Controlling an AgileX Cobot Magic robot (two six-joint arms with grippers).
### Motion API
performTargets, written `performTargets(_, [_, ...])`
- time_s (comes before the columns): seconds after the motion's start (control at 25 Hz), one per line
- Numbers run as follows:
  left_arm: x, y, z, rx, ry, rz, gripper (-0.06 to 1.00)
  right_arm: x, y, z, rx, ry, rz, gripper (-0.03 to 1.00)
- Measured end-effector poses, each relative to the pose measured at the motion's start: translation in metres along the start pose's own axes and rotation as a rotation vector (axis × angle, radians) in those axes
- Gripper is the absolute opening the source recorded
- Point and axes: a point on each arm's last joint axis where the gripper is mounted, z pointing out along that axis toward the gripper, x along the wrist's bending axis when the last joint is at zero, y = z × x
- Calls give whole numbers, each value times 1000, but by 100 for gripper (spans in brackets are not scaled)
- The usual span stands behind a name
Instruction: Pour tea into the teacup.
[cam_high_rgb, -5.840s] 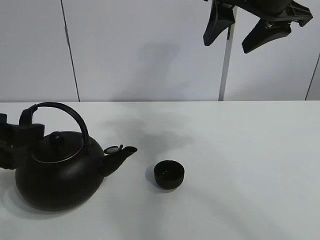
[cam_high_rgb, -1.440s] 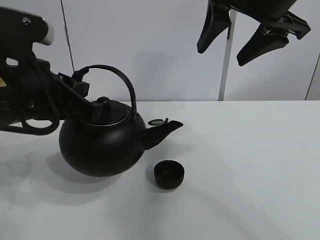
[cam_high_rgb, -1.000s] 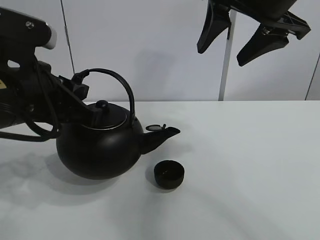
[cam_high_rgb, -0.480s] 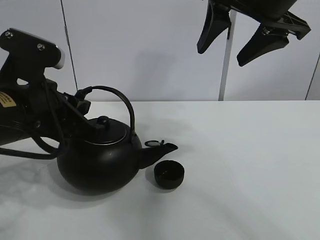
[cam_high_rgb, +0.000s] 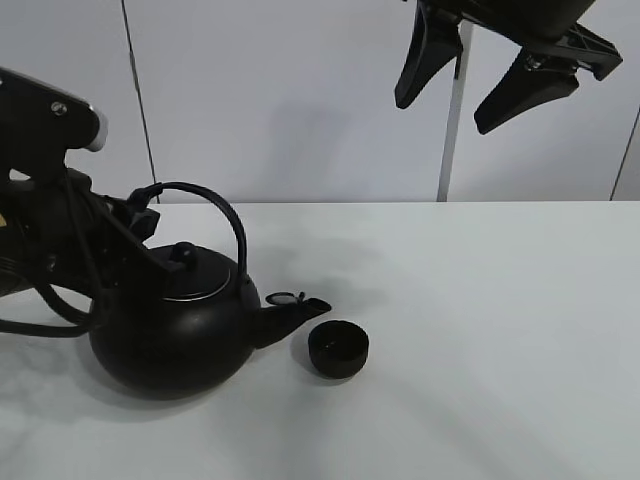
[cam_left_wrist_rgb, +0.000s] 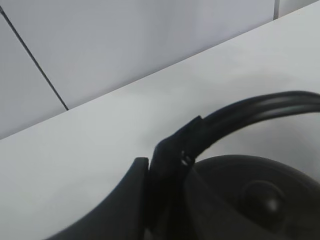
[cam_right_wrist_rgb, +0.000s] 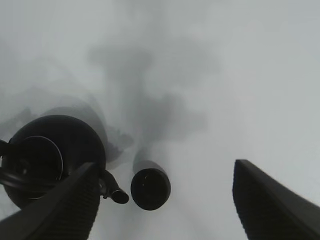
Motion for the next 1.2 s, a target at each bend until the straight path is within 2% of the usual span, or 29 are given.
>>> performTargets(0.4, [0, 3, 0, -38, -3, 8, 11, 0, 0, 0, 1, 0, 0, 51])
performTargets(0.84, [0, 4, 0, -40, -5, 62, 11, 0, 0, 0, 1, 0, 0, 51])
performTargets(1.2, [-2, 7, 5, -25, -19, 64, 11, 0, 0, 0, 1, 0, 0, 51])
